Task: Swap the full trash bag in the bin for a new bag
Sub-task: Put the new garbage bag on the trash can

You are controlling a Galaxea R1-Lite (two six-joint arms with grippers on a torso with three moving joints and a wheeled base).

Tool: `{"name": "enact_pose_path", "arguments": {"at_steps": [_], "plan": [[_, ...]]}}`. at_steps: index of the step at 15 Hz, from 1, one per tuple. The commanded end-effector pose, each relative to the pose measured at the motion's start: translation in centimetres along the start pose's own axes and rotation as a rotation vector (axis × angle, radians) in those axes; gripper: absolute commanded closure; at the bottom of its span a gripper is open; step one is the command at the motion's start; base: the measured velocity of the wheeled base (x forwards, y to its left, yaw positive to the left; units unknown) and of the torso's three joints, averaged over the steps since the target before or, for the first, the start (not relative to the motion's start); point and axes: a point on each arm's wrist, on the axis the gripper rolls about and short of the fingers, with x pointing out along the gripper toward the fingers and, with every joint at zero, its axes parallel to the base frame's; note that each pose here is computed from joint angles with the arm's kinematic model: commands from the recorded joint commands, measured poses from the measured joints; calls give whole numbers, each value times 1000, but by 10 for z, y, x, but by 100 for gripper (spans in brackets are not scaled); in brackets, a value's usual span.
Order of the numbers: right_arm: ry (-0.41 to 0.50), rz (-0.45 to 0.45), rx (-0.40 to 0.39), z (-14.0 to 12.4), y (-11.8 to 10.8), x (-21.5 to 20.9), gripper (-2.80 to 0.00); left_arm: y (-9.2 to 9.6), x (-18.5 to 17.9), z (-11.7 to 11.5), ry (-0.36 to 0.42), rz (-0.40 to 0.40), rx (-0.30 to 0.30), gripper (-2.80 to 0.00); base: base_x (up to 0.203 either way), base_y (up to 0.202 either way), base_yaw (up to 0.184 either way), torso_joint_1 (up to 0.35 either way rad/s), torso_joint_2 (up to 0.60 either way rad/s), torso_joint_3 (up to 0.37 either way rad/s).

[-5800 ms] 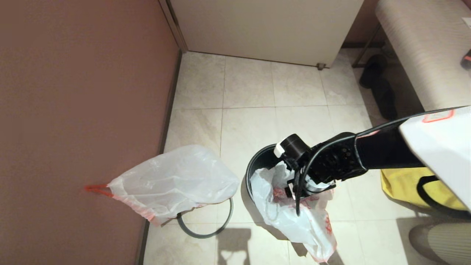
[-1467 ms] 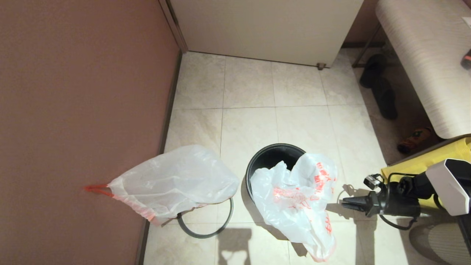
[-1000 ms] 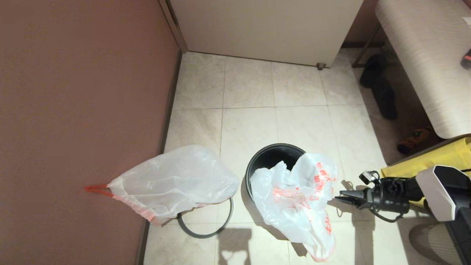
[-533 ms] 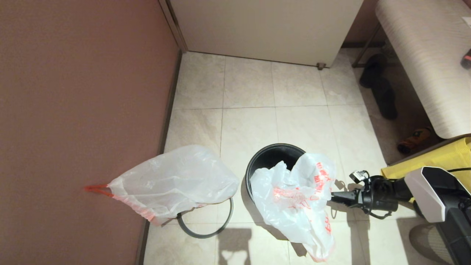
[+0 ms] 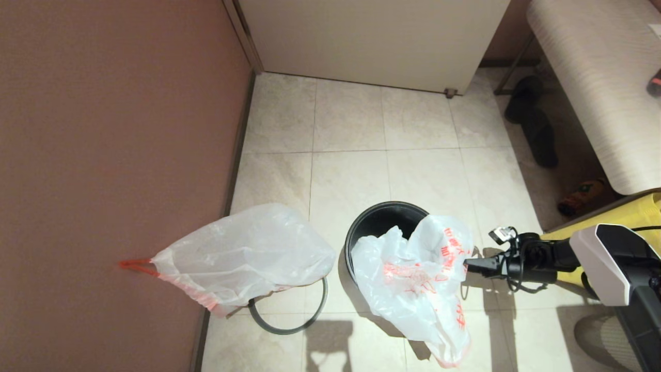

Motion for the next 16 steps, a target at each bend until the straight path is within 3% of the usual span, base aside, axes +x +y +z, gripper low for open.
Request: {"name": "enact_pose_path", "arguments": {"at_steps": [1, 6, 8, 14, 16], "plan": [[-14, 45, -9, 3, 4, -1, 0, 0, 0, 0, 2, 0, 2, 0, 0, 0, 0, 0, 0, 0], [-25, 36, -10, 8, 8, -8, 0, 0, 0, 0, 2, 0, 1, 0, 0, 0, 0, 0, 0, 0], [-34, 28, 13, 19, 26, -15, 0, 0, 0, 0, 2, 0, 2, 0, 0, 0, 0, 0, 0, 0], [-68, -26, 97, 76, 153, -45, 0, 0, 0, 0, 2, 0, 2, 0, 0, 0, 0, 0, 0, 0], [-3, -91, 46, 90, 213, -29, 0, 0, 0, 0, 2, 0, 2, 0, 0, 0, 0, 0, 0, 0]]}}
